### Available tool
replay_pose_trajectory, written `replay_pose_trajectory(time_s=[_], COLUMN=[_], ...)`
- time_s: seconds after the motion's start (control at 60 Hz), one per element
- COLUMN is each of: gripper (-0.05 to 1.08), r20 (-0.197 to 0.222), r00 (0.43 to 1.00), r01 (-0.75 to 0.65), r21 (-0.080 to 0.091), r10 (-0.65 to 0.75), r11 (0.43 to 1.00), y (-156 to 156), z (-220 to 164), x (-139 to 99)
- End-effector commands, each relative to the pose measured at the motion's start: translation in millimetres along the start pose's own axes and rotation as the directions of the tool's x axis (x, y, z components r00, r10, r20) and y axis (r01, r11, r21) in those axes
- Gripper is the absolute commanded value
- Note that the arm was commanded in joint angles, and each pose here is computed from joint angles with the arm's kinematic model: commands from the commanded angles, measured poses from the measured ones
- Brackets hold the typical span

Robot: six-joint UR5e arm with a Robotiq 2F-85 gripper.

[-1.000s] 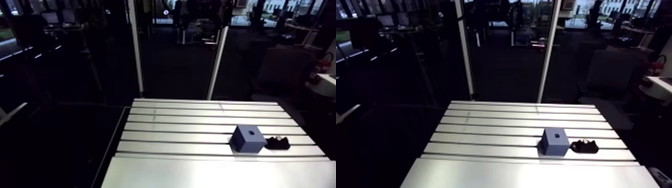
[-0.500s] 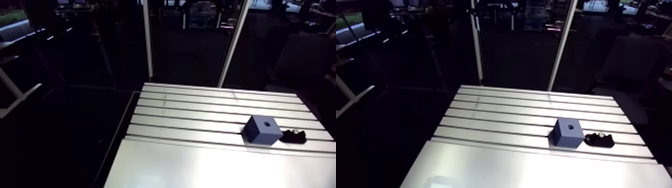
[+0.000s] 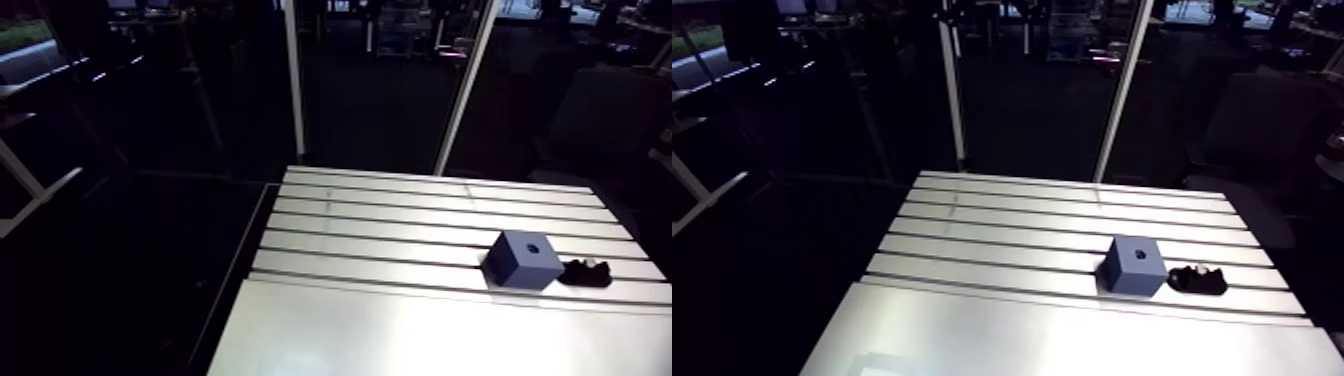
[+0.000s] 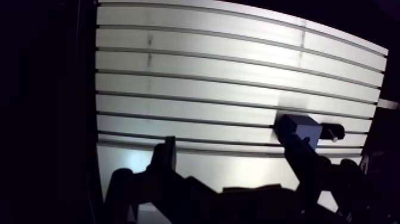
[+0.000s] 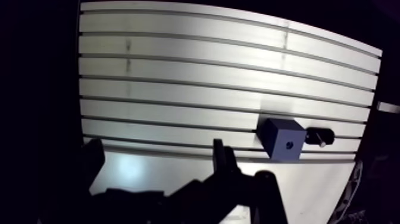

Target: Pick up the M10 bolt and insert it into the hex recess until seated.

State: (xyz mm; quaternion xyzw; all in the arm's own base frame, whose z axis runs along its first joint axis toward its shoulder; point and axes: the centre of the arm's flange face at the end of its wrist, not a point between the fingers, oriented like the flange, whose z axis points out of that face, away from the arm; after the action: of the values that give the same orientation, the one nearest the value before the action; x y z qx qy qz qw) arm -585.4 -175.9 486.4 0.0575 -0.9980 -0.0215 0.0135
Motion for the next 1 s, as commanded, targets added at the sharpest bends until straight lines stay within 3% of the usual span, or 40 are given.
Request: replay_pose_trajectory(time_s=[0.017, 0.033, 0.05, 0.067, 0.083, 0.1, 0.117, 0.25, 0.683, 1.0], gripper=[0.01, 0.01, 0.01, 0.01, 0.01, 0.01, 0.01, 0.01, 0.01, 0.01], r20=[-0.002, -0.002, 0.007, 0.007, 0.015, 0.015, 0.019, 0.023, 0.017, 0.015], r00=[1.0, 1.0, 1.0, 1.0, 1.0, 1.0, 1.0, 1.0, 1.0, 1.0], r01=[-0.005, -0.005, -0.004, -0.004, -0.005, -0.005, -0.004, -0.002, 0.024, 0.022], r21=[-0.017, -0.017, -0.03, -0.03, -0.043, -0.043, -0.054, -0.085, -0.085, -0.099], r10=[0.005, 0.005, 0.004, 0.004, 0.005, 0.005, 0.005, 0.004, -0.023, -0.021], r11=[1.0, 1.0, 1.0, 1.0, 0.999, 0.999, 0.999, 0.996, 0.996, 0.995], y=[5, 5, 6, 6, 8, 8, 9, 13, 45, 57], z=[-8, -8, -8, -8, -9, -9, -10, -15, -23, -24], x=[-9, -9, -12, -12, -14, -14, -18, -35, -53, -52])
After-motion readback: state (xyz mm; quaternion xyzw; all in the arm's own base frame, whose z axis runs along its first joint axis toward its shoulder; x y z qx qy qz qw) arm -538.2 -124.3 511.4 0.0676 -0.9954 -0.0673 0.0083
